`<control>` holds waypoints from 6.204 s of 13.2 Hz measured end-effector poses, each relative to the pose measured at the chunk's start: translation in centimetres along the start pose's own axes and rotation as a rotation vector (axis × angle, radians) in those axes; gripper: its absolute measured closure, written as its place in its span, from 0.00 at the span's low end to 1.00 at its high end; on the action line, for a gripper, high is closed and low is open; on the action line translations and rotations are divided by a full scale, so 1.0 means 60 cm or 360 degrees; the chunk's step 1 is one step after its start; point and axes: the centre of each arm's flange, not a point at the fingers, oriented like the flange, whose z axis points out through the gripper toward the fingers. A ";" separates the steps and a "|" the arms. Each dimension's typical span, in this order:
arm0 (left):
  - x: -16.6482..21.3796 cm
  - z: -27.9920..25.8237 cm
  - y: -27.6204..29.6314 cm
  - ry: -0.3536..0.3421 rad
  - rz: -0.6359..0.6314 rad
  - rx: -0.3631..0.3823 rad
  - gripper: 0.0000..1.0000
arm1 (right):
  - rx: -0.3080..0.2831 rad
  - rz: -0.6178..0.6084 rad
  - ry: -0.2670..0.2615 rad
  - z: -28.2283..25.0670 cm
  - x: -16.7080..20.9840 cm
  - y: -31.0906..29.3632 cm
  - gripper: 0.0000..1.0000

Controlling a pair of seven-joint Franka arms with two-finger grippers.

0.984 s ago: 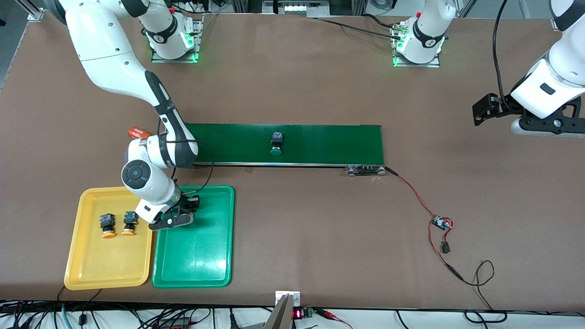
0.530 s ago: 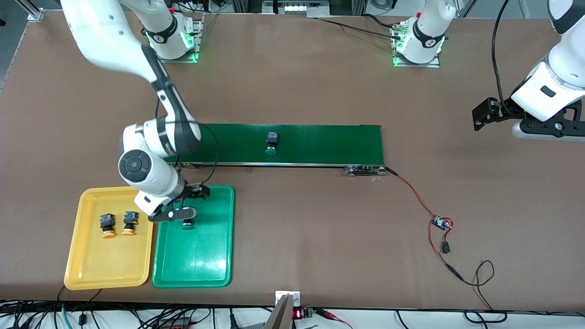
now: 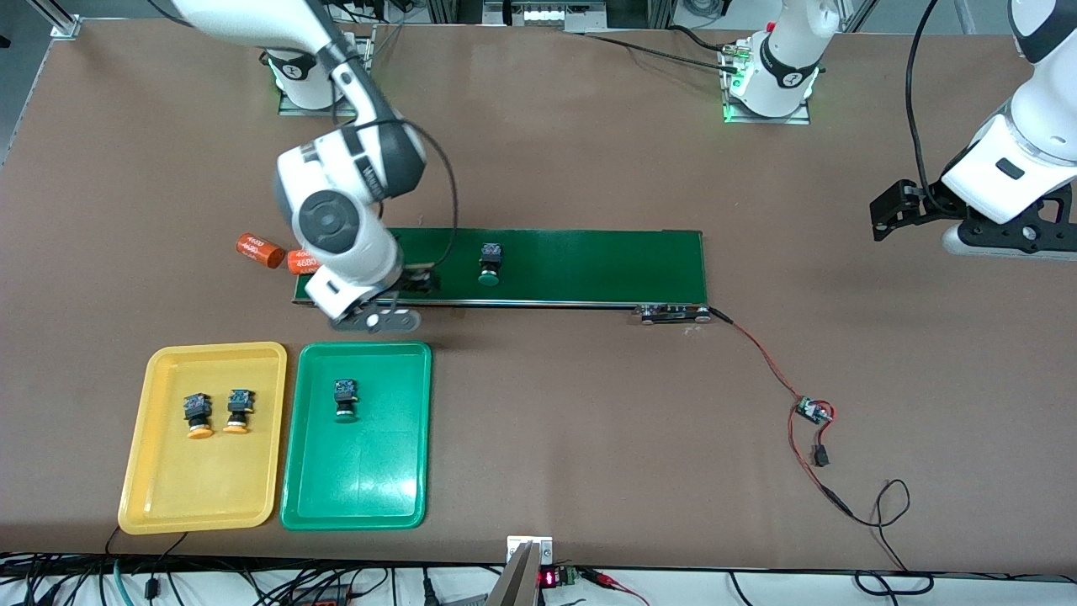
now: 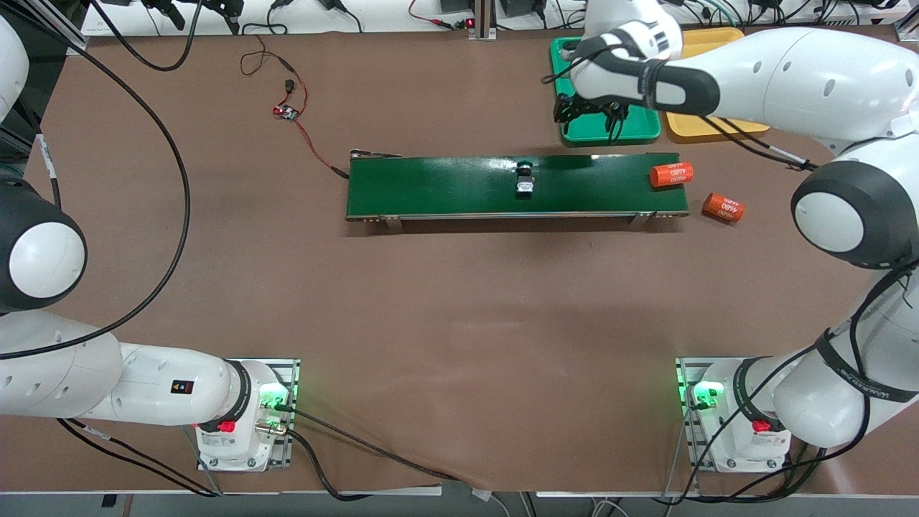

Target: Sort buttons by color to trays

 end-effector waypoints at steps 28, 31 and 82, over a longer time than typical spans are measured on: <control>-0.001 0.000 0.000 -0.0010 0.0000 0.0001 0.00 | 0.0177 0.0098 0.0104 0.118 -0.101 -0.064 0.59; -0.001 0.000 0.000 -0.0010 0.0000 0.0001 0.00 | 0.0231 0.0017 0.0215 0.063 -0.029 -0.010 0.59; -0.003 0.001 0.001 -0.0027 0.0002 0.0001 0.00 | 0.0090 0.0146 0.0171 -0.430 -0.039 0.656 0.00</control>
